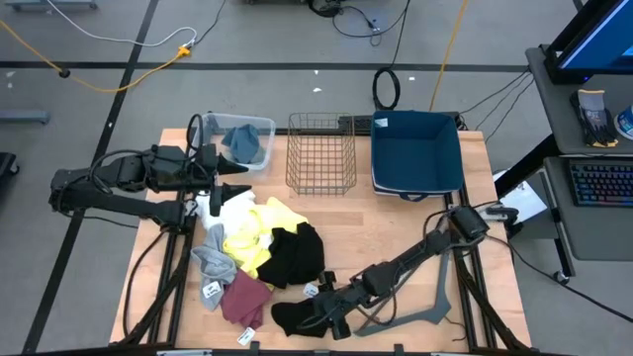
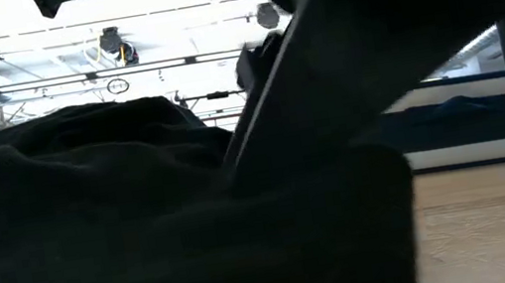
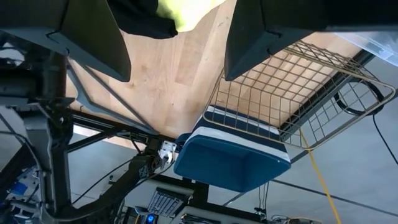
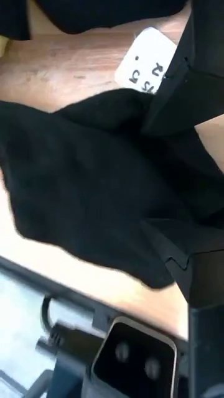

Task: Pick & Place Cloths
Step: Put the black sock into the transparent container

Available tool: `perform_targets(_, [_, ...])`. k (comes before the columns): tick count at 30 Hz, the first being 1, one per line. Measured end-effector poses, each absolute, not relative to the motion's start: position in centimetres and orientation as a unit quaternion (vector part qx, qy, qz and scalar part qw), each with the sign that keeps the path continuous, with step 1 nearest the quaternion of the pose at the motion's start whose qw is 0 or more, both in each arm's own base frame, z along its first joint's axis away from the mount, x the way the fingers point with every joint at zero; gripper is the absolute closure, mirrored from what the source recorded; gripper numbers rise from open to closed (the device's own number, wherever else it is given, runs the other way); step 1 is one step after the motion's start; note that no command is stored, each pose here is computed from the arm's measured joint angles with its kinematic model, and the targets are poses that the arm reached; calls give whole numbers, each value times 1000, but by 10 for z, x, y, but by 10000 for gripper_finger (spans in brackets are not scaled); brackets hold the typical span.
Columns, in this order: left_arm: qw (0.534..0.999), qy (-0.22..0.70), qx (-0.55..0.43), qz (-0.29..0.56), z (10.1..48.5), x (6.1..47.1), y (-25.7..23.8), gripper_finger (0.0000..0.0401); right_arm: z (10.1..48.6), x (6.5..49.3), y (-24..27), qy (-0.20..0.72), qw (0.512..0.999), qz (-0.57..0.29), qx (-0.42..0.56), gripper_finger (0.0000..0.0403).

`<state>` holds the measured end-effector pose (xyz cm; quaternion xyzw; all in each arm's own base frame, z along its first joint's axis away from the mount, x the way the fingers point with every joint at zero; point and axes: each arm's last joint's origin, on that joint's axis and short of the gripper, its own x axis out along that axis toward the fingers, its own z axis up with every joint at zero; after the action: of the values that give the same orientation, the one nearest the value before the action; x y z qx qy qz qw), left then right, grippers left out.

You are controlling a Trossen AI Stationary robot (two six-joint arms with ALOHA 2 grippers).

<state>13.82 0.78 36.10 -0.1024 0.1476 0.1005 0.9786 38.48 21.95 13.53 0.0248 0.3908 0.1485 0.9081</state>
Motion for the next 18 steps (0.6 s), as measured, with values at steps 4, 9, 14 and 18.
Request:
perform_targets(4, [979, 148, -97, 100, 361, 138, 8, 139, 126, 389, 214, 399, 906, 134, 37, 188])
perform_targets(9, [979, 147, -97, 100, 361, 138, 8, 139, 121, 389, 209, 419, 899, 118, 46, 210])
perform_targets(14, [979, 146, -105, 101, 361, 138, 8, 143, 117, 385, 206, 446, 889, 92, 38, 287])
perform_targets(18, [978, 146, -112, 101, 361, 138, 8, 138, 116, 383, 206, 456, 885, 92, 33, 378])
